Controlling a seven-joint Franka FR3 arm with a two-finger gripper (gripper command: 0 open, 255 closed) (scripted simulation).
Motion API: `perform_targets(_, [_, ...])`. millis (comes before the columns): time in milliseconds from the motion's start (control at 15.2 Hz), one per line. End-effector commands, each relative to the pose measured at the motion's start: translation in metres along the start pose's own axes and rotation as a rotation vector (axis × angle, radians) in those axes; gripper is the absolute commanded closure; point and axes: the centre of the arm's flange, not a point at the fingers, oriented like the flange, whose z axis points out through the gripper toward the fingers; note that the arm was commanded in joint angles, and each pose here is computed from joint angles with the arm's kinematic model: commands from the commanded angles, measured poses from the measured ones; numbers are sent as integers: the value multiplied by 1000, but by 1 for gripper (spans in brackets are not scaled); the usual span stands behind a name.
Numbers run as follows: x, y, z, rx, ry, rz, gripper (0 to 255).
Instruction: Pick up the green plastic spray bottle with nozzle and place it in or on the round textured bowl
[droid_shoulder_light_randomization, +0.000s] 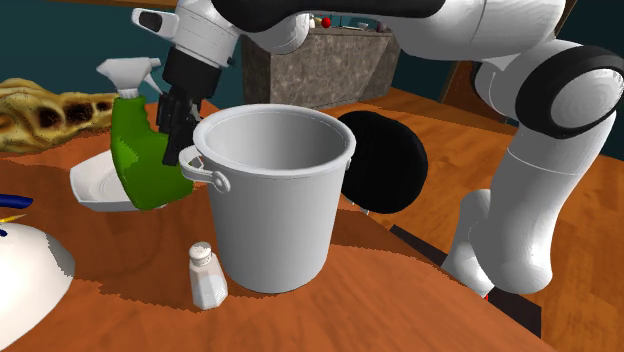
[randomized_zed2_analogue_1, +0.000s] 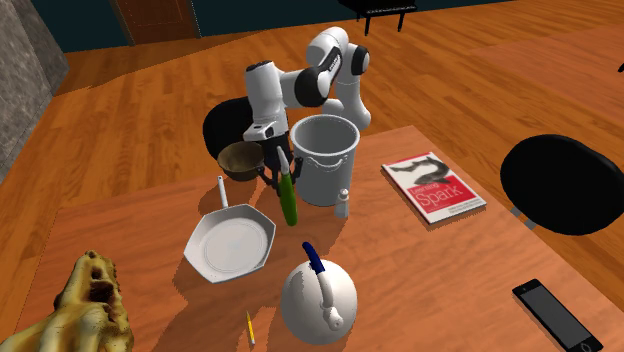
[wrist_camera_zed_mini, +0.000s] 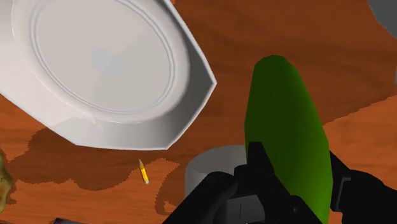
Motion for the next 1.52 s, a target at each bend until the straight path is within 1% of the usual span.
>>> perform_targets(0, [4, 0, -9, 0, 0, 0, 255])
perform_targets(1254, [48, 1, -96, 0, 0, 0, 255])
perform_targets(1452, [13, 11, -110, 0, 0, 0, 255])
